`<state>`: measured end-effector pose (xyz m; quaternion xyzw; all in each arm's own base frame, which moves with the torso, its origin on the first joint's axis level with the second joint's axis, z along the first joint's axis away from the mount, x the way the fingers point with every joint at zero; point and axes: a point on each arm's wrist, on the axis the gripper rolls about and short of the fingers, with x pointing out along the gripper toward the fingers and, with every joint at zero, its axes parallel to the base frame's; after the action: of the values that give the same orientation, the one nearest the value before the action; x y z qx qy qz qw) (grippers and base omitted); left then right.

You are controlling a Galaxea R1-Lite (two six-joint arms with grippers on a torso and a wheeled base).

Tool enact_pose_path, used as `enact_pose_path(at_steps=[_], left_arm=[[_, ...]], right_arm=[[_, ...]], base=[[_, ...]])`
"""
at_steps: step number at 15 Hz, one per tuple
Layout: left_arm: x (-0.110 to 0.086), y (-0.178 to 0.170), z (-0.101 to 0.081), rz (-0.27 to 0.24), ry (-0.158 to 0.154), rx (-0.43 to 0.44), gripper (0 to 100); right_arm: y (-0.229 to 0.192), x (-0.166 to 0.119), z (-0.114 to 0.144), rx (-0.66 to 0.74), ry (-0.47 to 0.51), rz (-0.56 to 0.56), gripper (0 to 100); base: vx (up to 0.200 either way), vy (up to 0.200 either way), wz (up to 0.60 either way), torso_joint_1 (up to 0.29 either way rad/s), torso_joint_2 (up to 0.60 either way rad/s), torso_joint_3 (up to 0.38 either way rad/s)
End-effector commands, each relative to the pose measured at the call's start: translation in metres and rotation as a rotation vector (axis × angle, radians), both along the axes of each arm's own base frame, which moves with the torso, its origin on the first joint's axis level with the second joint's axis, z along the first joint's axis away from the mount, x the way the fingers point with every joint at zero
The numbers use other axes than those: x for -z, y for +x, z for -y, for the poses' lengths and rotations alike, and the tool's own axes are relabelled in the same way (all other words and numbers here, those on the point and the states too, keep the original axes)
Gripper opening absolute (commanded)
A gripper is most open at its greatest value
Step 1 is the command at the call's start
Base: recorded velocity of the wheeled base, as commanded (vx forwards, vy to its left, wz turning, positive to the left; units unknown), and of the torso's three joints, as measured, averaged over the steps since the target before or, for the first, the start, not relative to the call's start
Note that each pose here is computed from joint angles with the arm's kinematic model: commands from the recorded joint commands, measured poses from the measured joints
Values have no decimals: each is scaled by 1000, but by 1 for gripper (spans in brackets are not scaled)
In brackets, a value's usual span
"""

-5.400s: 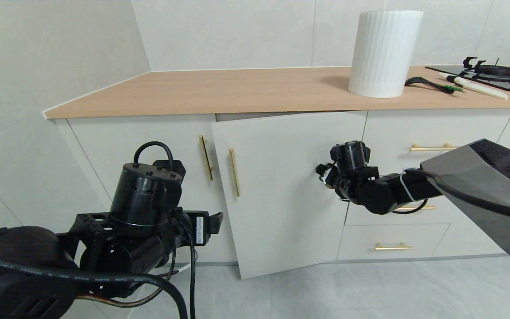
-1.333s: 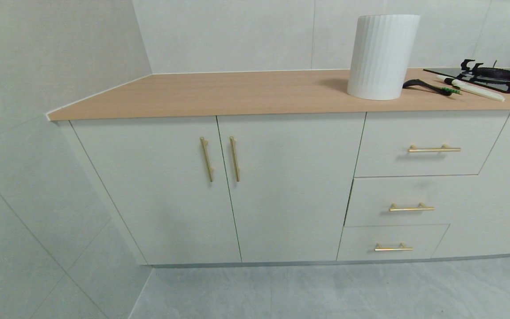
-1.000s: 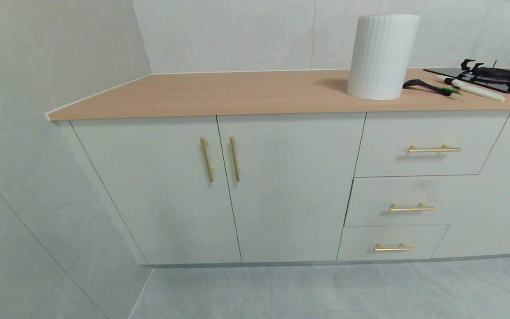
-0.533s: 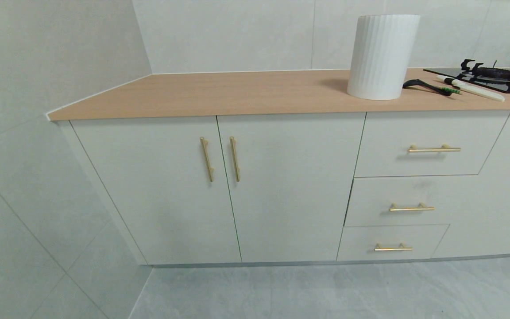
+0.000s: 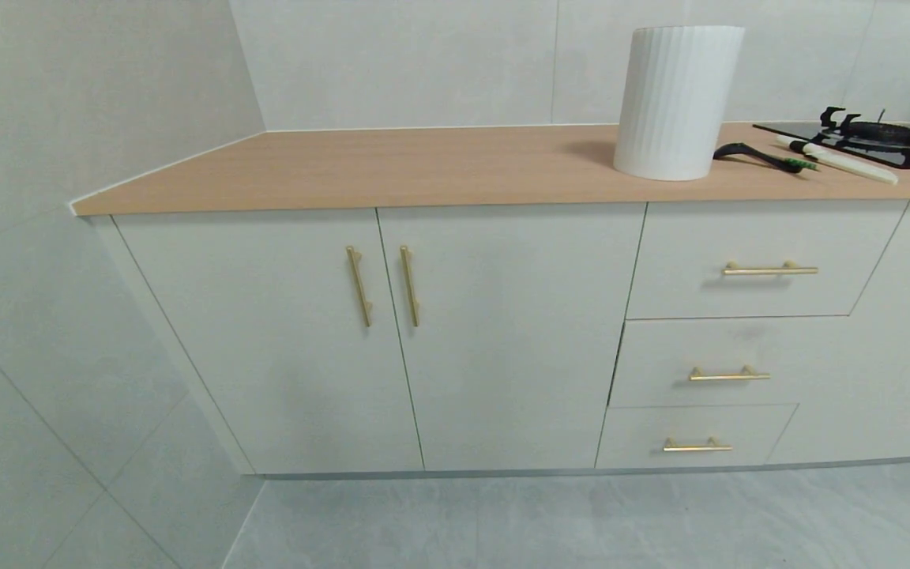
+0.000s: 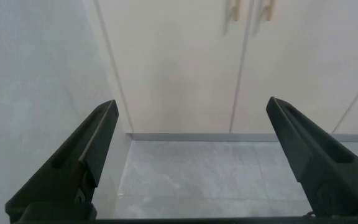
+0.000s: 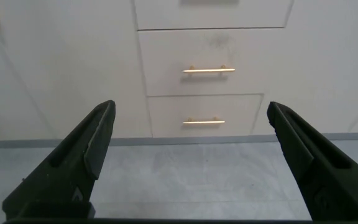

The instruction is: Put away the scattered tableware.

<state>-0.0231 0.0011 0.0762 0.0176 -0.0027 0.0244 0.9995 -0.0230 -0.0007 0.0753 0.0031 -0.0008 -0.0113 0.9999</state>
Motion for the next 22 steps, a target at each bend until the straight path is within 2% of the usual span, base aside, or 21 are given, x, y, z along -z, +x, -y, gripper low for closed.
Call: enact_pose_path(at_steps=[1, 6, 8, 15, 22], left_arm=[[0, 0, 0, -2, 0, 0, 100], [0, 0, 0, -1, -6, 0, 100], [0, 0, 0, 0, -29, 0, 100], [0, 0, 0, 0, -31, 0, 100], [0, 0, 0, 0, -29, 0, 100]], right_arm=[[0, 0, 0, 0, 0, -3, 100], [0, 0, 0, 0, 1, -1, 100], [0, 0, 0, 0, 1, -1, 100], [0, 0, 0, 0, 1, -3, 100], [0, 0, 0, 0, 1, -1, 100]], base=[[0, -200, 0, 7, 7, -2], [0, -200, 0, 2, 2, 4], [0, 0, 0, 0, 0, 0], [0, 0, 0, 0, 0, 0], [200, 0, 0, 6, 2, 0]])
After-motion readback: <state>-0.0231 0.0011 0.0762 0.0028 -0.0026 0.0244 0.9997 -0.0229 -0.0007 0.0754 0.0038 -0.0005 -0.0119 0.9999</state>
